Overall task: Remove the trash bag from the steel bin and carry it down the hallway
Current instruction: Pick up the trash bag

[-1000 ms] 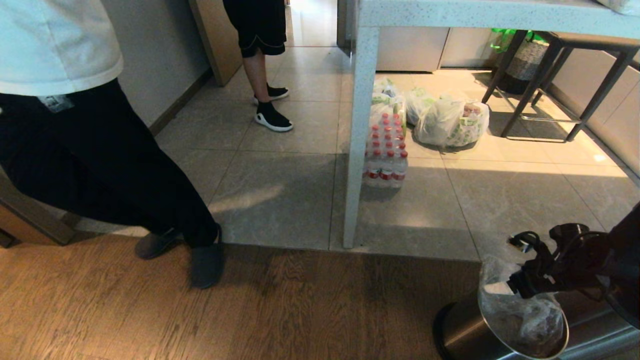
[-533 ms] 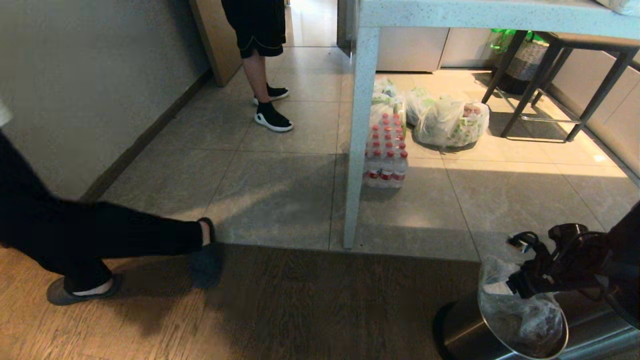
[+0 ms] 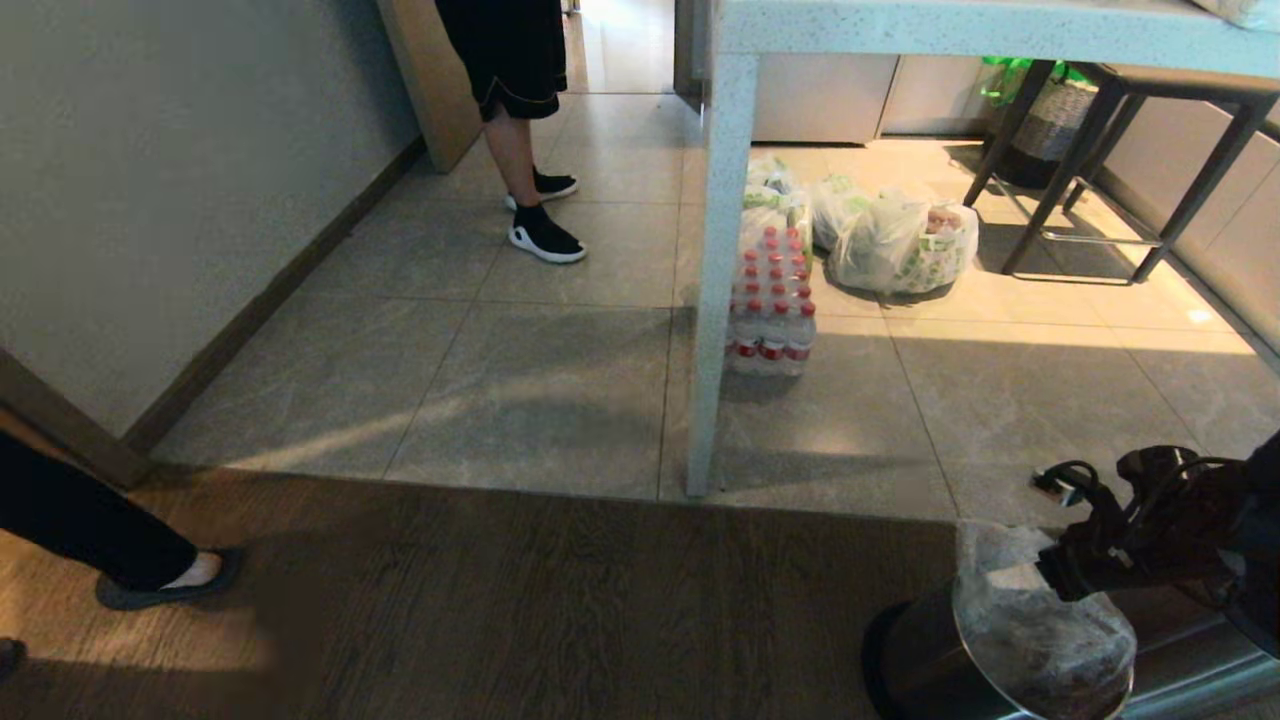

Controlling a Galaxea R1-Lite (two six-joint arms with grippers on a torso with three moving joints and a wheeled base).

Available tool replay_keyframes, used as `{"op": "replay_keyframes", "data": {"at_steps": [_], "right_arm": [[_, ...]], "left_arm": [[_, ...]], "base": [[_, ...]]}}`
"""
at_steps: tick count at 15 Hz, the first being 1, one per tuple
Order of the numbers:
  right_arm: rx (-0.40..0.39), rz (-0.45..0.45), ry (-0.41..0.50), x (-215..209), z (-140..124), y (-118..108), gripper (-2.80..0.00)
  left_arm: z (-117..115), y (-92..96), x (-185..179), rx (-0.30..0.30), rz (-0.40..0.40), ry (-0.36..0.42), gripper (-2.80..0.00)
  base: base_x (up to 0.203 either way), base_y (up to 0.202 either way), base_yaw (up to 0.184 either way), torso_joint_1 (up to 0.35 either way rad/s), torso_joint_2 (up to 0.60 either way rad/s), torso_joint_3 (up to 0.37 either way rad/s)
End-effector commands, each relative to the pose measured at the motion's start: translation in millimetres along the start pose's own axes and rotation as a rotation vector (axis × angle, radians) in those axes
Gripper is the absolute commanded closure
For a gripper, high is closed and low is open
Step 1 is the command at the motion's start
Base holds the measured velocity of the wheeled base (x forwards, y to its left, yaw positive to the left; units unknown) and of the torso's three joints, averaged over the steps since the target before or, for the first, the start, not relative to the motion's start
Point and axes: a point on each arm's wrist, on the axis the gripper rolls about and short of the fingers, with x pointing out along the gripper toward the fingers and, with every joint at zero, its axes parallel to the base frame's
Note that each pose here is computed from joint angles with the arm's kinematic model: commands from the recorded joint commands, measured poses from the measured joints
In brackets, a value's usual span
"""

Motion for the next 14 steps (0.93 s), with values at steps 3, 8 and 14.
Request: {"op": "replay_keyframes", "data": {"at_steps": [3,8,14], "right_arm": [[-0.023,-0.011,-0.019,-8.9,6.3,3.5,0.00],[-0.020,-0.018,-0.022,-16.9,7.2,7.5,0.00],[-0.009,-0.040,-0.044,-51.3,19.4,21.3,0.00]], "left_arm": [[-0.4,0.0,0.1,0.000,0.001,0.002,0.00],[-0.4,0.0,0.1,0.000,0.001,0.002,0.00],[-0.4,0.0,0.1,0.000,0.001,0.002,0.00]], "base": [[0.000,0.000,0.000,0.000,0.00,0.000],[0.000,0.000,0.000,0.000,0.00,0.000],[0.000,0.000,0.000,0.000,0.00,0.000]]}}
